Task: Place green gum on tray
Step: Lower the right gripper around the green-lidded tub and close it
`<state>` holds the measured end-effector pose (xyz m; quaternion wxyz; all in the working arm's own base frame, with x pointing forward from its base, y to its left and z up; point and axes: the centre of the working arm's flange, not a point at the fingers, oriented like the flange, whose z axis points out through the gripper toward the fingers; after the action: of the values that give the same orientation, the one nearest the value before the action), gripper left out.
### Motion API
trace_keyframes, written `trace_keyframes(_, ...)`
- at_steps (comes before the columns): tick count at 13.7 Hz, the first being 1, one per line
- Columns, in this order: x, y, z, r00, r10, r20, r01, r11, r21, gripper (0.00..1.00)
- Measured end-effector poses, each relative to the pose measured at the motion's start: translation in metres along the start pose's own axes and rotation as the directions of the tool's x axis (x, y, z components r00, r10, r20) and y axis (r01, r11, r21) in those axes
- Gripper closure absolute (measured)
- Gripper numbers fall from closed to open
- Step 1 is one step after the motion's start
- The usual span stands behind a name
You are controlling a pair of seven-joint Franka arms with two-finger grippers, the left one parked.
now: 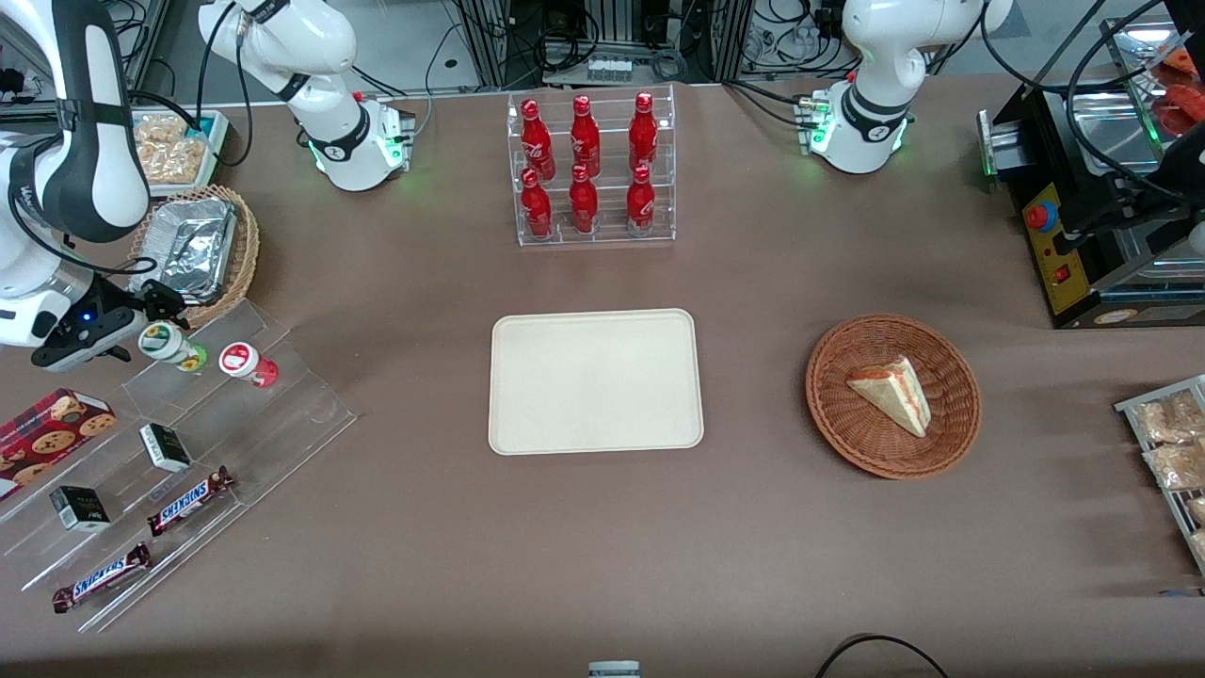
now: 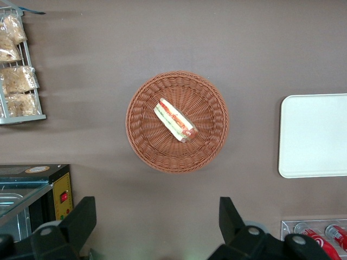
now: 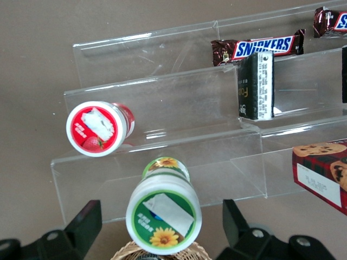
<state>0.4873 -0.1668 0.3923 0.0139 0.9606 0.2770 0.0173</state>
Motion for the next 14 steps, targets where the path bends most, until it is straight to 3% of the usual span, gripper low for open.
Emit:
trace_keyframes(8, -0.001, 0.001, 0.008, 1.0, 0.0, 0.004, 0.0, 1.0, 0.003, 0.04)
trace_keyframes(12, -0.001, 0.001, 0.011, 1.0, 0.0, 0.006, 0.0, 1.0, 0.006, 0.42)
trace_keyframes(14, -0.001, 0.001, 0.011, 1.0, 0.0, 0.006, 0.0, 1.0, 0.006, 0.41)
